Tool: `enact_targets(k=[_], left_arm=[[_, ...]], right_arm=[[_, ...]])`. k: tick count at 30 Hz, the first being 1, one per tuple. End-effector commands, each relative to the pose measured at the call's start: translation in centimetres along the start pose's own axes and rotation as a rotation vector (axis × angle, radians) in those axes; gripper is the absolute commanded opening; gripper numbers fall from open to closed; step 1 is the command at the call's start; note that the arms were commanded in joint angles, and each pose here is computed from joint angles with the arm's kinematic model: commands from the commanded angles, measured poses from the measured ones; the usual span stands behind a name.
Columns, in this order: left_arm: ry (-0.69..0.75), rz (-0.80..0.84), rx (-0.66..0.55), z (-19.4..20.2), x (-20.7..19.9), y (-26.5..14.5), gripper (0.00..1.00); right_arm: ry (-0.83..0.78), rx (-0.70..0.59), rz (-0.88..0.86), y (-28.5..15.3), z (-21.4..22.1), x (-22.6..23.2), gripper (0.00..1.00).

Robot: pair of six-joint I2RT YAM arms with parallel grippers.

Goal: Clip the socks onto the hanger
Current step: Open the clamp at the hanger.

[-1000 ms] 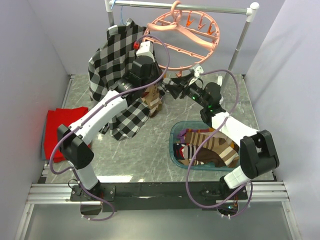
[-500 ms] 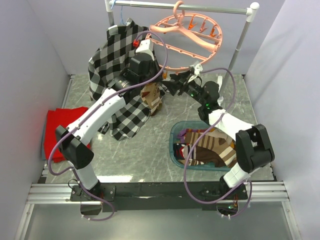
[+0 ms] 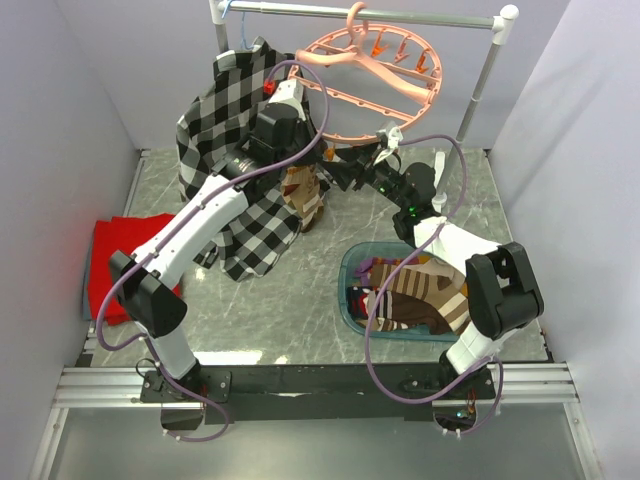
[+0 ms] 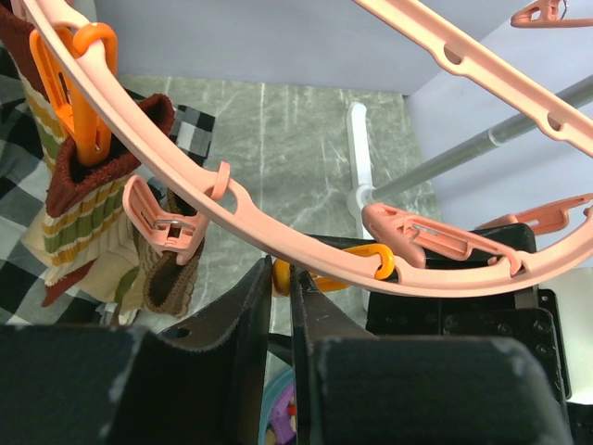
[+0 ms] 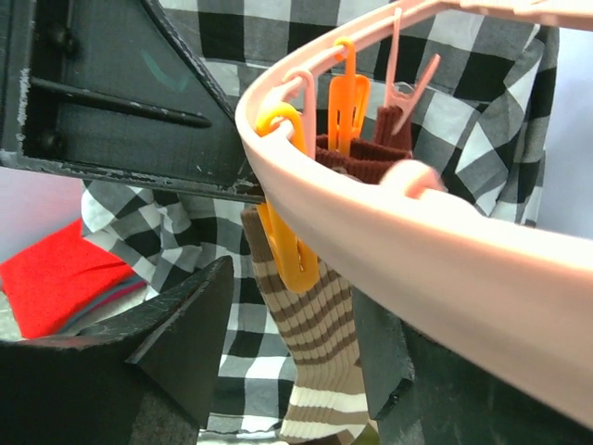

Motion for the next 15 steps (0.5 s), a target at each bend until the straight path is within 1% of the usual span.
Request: enact_targets(k=[1, 3, 6, 7, 9, 10, 12, 13, 15], left_arm=[[-0.038, 0.089, -0.029, -1.89, -2.0, -1.46, 0.2], [-0.04, 0.093, -0.03, -1.99, -2.04, -1.58, 0.2], [-0.047, 0.095, -0.035, -2.3, -1.94, -1.67, 0.21], [-0.048, 0.097, -0.036, -2.38, -1.94, -1.68, 0.21], [-0.049, 0.098, -0.041, -2.61, -1.9, -1.74, 0.21], [-0.049, 0.097, -0.043, -2.62, -1.89, -1.73, 0.21], [-0.051, 0.093, -0.045, -2.75, -1.66, -1.64, 0.22], [-0.05, 0.09, -0.043, -2.73, -1.58, -1.58, 0.24], [-0.054, 0.093, -0.04, -2.68, -1.51, -1.54, 0.26]], right_arm=[[-0.041, -0.105, -0.038, 1.17, -2.53, 0.17, 0.57], [-0.035, -0.109, -0.048, 1.15, -2.54, 0.3, 0.53], [-0.026, -0.111, -0.056, 1.04, -2.58, 0.54, 0.44], [-0.023, -0.109, -0.053, 0.95, -2.56, 0.52, 0.38], [-0.022, -0.107, -0.057, 0.78, -2.63, 0.73, 0.33], [-0.024, -0.107, -0.059, 0.71, -2.65, 0.78, 0.29], [-0.022, -0.105, -0.059, 0.48, -2.71, 0.92, 0.26], [-0.021, -0.103, -0.059, 0.36, -2.7, 1.0, 0.23], [-0.023, -0.1, -0.057, 0.23, -2.8, 1.05, 0.19]])
Point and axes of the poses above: each gripper's point midway between its finger pads, its own y axis out along the fingers, its own x axis along the line the jaws close on, z = x × y, the point moved 8 cm from there along -y, back along the fingers, and after that the axes turned 14 degrees about -y, right-handed, at the moved point
